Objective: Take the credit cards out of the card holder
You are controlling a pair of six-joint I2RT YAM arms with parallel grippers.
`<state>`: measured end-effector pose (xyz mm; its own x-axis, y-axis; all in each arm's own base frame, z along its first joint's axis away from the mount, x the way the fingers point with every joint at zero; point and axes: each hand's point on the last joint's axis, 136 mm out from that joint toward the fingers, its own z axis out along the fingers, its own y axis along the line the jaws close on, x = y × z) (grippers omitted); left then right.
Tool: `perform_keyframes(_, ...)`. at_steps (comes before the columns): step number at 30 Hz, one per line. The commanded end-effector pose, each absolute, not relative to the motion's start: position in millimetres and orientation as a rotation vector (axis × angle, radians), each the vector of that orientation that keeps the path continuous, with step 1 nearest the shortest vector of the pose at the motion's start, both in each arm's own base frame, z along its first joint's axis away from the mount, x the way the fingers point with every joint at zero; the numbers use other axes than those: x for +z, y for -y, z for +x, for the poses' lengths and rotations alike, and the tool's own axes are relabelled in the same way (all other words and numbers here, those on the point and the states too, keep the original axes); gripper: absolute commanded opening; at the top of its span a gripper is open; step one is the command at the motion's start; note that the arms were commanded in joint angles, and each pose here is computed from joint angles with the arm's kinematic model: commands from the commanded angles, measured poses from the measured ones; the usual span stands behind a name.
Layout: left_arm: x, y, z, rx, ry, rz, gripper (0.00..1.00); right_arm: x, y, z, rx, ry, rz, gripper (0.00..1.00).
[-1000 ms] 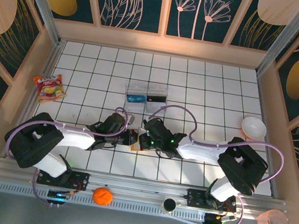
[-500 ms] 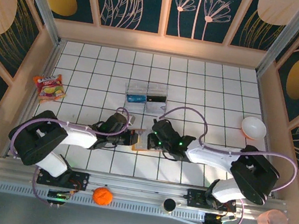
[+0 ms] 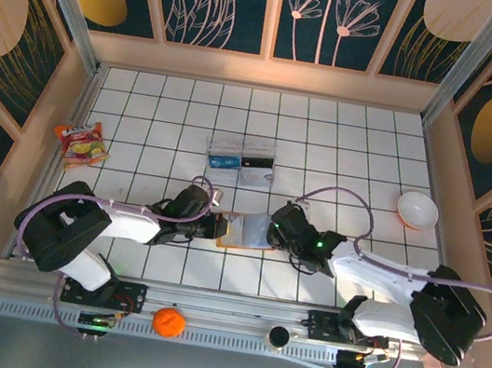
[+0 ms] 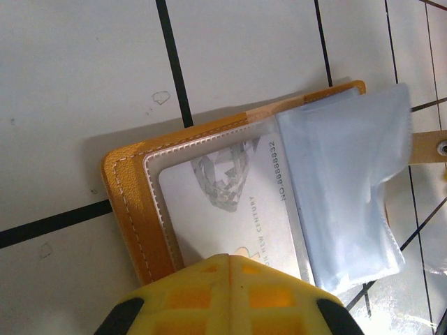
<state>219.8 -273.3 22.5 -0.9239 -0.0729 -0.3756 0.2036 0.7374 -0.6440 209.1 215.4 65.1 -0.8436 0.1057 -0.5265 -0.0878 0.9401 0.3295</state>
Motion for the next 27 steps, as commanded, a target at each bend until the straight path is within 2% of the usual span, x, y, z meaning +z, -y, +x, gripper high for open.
perform_keyframes(1,23,277,219,-1.011,-2.567,0.134,0.00,102,-231,218,0.548,-2.435,-0.101,0.32)
perform_keyframes(5,24,276,219,-1.010,-2.563,0.135,0.00,125,-286,208,0.810,-2.412,-0.362,0.29)
perform_keyframes(11,25,275,219,-1.003,-2.556,0.128,0.00,93,-323,206,0.880,-2.527,-0.475,0.25)
perform_keyframes(17,23,274,219,-0.997,-2.559,0.130,0.00,40,-302,207,0.718,-2.698,-0.374,0.18)
perform_keyframes(27,11,271,218,-0.957,-2.599,0.130,0.00,22,-244,197,0.522,-2.746,-0.193,0.18)
